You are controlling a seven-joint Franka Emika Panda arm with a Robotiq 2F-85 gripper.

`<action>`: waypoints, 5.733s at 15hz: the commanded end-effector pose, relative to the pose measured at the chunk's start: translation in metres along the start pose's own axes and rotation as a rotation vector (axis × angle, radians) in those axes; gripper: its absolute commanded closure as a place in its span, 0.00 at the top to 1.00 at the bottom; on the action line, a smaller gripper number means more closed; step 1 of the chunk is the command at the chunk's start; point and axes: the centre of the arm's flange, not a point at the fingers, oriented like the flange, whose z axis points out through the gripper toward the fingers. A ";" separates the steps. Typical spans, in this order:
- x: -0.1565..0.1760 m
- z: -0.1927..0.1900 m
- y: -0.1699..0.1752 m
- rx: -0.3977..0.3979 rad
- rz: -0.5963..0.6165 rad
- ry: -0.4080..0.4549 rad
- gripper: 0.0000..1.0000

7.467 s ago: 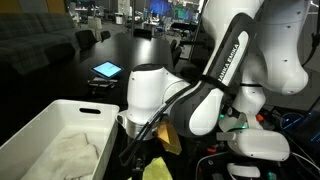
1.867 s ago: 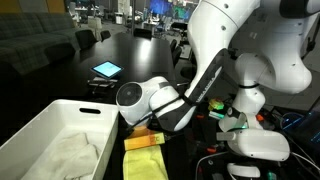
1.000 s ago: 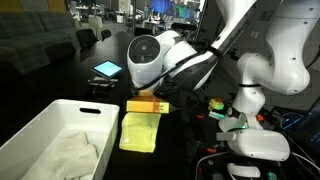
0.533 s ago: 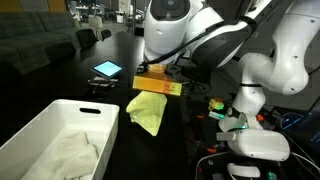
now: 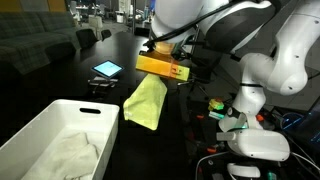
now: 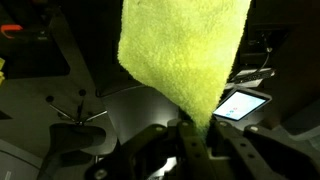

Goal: Pick up the cloths from the table and put them in the box, then pick up the marker and the seal tape put them in the cup

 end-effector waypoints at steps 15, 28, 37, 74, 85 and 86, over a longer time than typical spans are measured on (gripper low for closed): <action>-0.137 0.015 -0.057 -0.059 -0.344 -0.008 0.71; -0.231 0.053 -0.060 0.244 -0.789 -0.307 1.00; -0.232 0.119 -0.025 0.401 -1.178 -0.479 1.00; -0.217 0.241 -0.055 0.181 -1.379 -0.568 0.49; -0.196 0.219 -0.047 0.277 -1.378 -0.574 0.09; -0.188 0.208 -0.043 0.302 -1.372 -0.564 0.09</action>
